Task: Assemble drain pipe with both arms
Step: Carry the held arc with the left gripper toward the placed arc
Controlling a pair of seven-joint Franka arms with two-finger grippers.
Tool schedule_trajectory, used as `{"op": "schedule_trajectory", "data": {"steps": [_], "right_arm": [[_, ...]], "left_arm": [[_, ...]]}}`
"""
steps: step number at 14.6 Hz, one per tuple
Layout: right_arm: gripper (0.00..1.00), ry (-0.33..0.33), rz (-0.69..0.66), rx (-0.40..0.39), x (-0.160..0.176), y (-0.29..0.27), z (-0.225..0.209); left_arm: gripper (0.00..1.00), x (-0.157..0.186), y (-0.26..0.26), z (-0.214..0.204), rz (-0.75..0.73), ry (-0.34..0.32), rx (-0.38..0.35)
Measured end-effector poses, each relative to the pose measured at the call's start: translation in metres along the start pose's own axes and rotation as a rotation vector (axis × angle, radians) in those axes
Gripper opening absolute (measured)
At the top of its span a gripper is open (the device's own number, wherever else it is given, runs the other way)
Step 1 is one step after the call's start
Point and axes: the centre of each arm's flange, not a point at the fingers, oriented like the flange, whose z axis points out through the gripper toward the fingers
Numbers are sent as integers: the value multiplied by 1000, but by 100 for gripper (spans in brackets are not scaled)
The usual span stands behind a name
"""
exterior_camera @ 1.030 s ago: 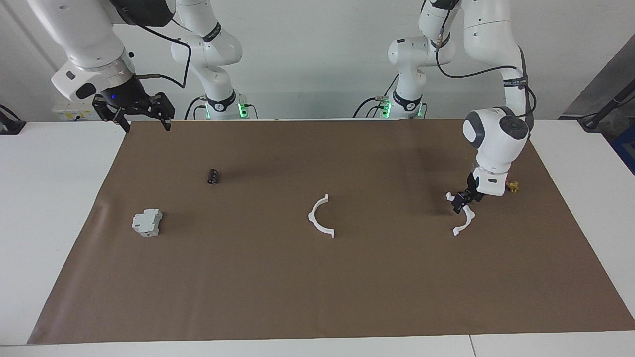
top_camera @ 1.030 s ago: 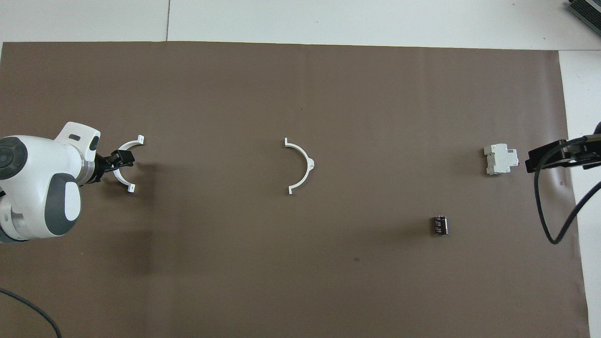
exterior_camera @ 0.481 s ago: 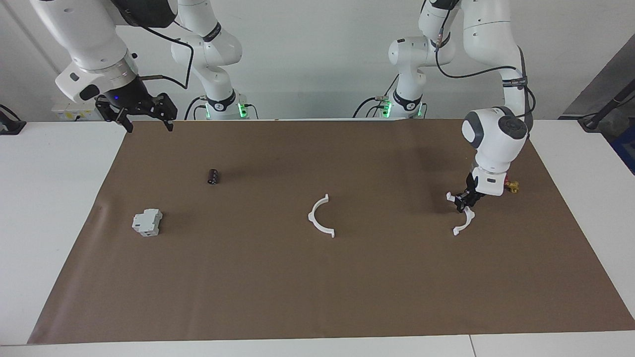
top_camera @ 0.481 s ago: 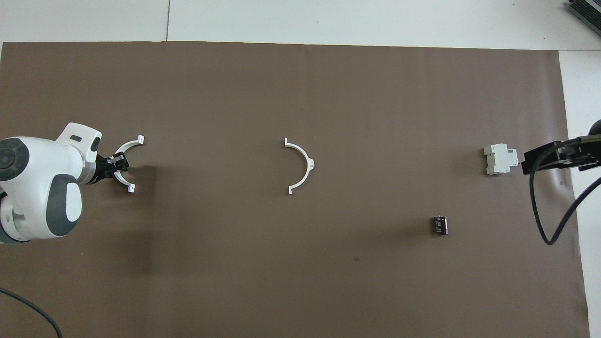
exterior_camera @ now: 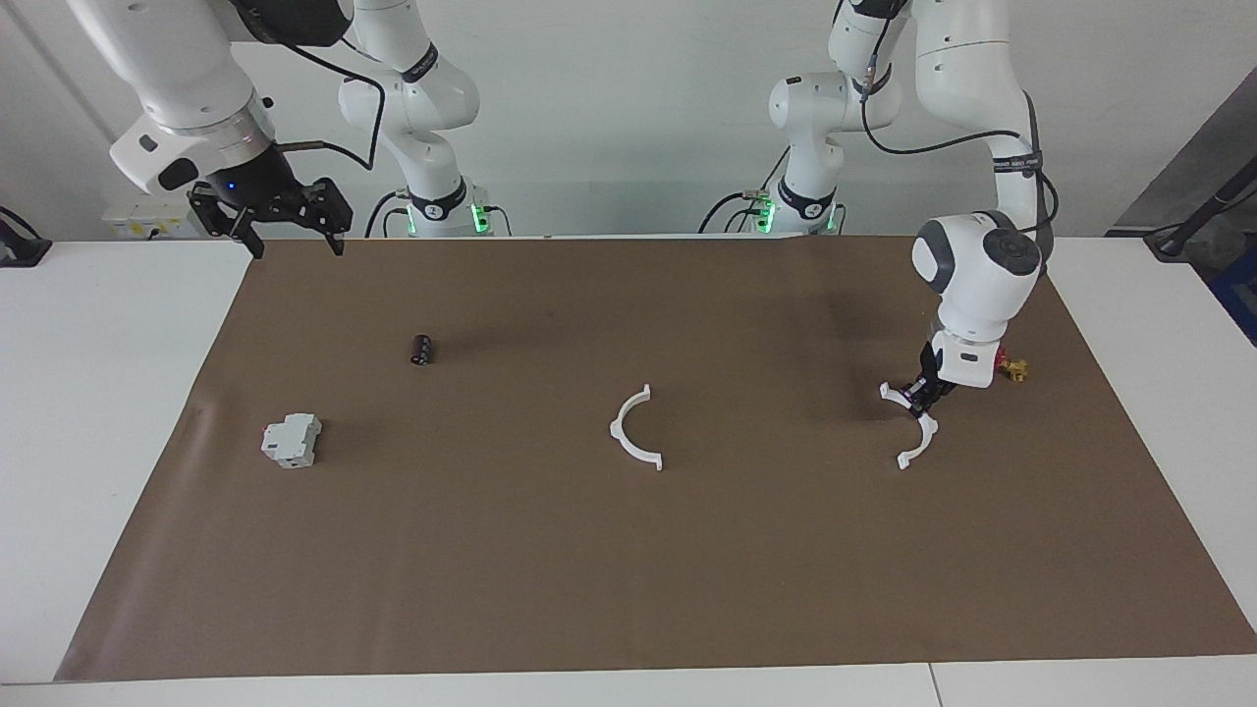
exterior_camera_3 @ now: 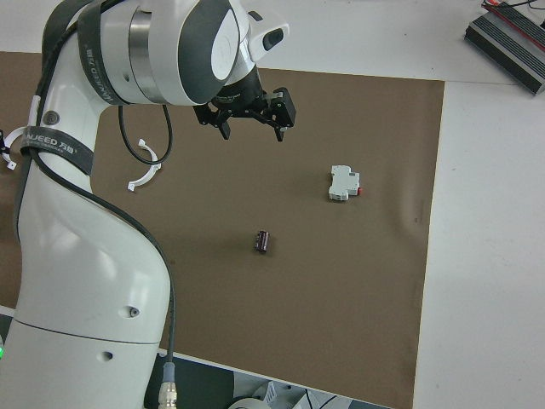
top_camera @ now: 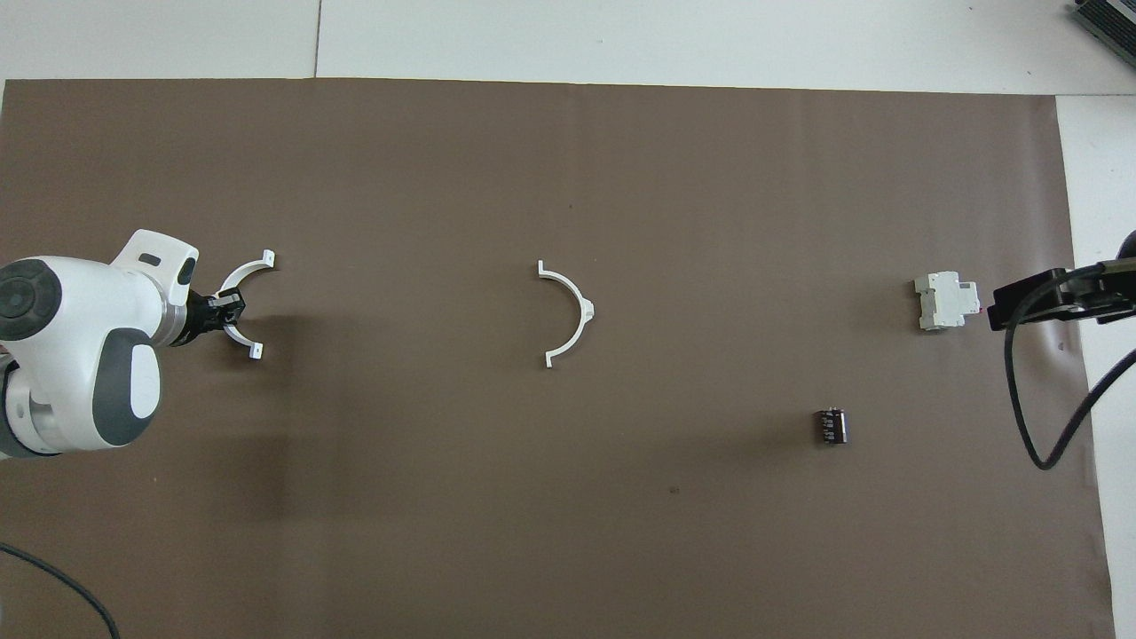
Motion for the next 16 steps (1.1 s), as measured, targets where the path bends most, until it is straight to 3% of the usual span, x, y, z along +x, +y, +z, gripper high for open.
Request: {"op": "schedule_trajectory", "data": {"steps": [5, 9, 13, 16], "right_arm": [[100, -3, -2, 2, 0, -1, 1], [100, -3, -2, 2, 0, -1, 1], [100, -3, -2, 2, 0, -1, 1], [100, -3, 0, 2, 0, 0, 1]], "left_arm": [[7, -5, 101, -66, 41, 6, -28], [7, -64, 218, -97, -17, 26, -86], [7, -106, 289, -68, -52, -2, -66], [7, -107, 296, -40, -46, -2, -21]]}}
